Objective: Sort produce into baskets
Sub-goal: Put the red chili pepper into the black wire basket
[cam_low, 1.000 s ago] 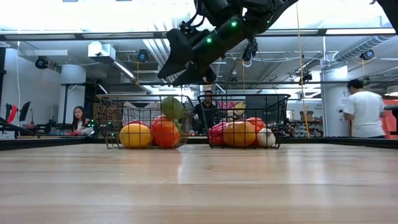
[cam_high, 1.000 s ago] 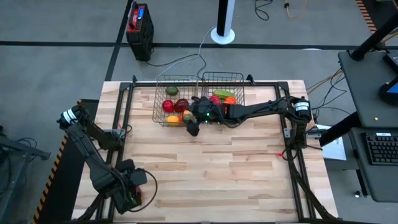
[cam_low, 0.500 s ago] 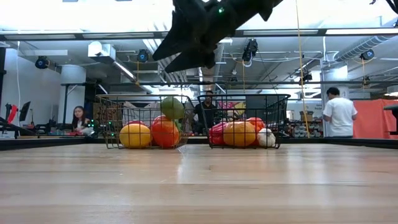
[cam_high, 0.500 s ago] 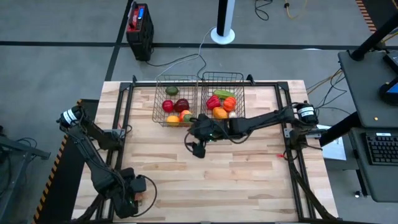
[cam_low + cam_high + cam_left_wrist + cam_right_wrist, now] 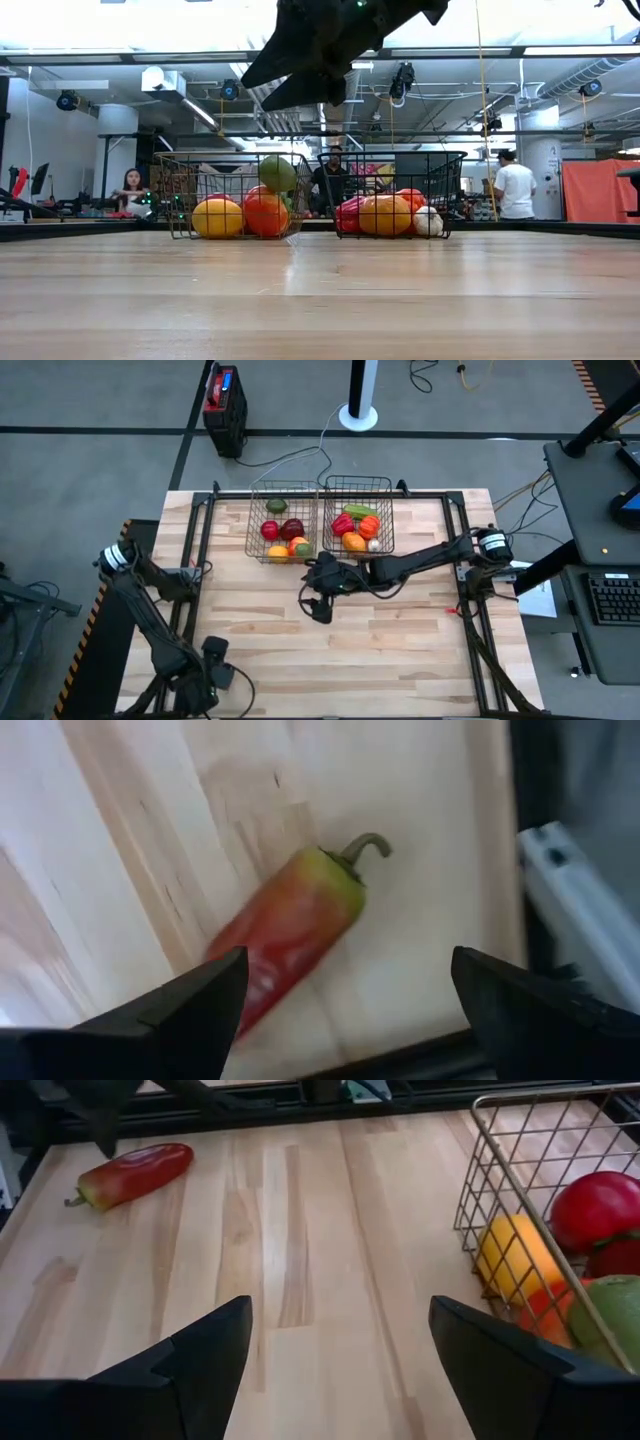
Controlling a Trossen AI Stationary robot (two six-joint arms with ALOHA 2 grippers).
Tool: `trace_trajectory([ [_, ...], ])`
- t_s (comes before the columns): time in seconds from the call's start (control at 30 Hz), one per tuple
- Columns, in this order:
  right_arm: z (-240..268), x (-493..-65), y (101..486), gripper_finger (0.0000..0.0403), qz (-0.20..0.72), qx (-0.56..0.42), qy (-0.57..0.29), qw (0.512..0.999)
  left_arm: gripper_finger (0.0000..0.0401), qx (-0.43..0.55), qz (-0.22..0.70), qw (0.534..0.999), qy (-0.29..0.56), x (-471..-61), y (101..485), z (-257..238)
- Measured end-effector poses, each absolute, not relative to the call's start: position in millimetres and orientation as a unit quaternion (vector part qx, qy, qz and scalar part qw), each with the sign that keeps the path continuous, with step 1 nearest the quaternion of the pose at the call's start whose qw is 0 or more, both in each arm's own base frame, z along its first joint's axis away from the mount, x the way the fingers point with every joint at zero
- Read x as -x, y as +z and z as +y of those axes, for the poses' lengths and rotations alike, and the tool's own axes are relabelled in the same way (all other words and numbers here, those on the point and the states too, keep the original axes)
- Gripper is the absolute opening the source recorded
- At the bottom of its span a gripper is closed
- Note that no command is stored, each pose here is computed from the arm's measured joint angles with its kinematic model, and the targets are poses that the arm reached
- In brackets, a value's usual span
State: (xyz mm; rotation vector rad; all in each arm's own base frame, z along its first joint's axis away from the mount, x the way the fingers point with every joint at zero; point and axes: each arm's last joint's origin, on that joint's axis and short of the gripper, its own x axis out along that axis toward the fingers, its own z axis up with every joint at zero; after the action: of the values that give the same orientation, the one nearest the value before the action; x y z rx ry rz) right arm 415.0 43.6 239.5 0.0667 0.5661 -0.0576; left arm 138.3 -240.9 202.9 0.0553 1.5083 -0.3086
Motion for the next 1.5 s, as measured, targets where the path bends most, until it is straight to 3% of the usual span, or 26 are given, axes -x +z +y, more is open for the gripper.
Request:
trace_trajectory([
  [0.2,45,-414,238,0.0294,0.283,-0.032,-0.027,0.958,0.0331,-0.1,0.702,0.691,-0.143,-143,173,-248],
  [0.43,47,-413,236,0.0299,0.291,-0.035,-0.026,0.956,0.0322,-0.122,0.723,0.672,-0.108,-145,150,-251],
  [0.6,51,-411,234,0.0293,0.302,-0.034,-0.023,0.952,0.0286,-0.128,0.715,0.681,-0.09,-147,146,-251],
  [0.77,58,-407,231,0.0294,0.323,-0.017,-0.012,0.946,0.0215,-0.109,0.707,0.696,-0.066,-147,150,-251],
  [0.97,73,-396,240,0.0289,0.333,-0.002,0.009,0.943,0.0125,-0.09,0.646,0.758,-0.02,-151,168,-247],
  [1.3,101,-373,254,0.0283,0.325,0.014,0.048,0.944,0.0124,-0.076,0.439,0.893,0.059,-164,227,-236],
  [1.5,124,-369,255,0.0285,0.286,0.054,0.046,0.956,0.0126,-0.084,0.296,0.944,0.118,-165,258,-223],
])
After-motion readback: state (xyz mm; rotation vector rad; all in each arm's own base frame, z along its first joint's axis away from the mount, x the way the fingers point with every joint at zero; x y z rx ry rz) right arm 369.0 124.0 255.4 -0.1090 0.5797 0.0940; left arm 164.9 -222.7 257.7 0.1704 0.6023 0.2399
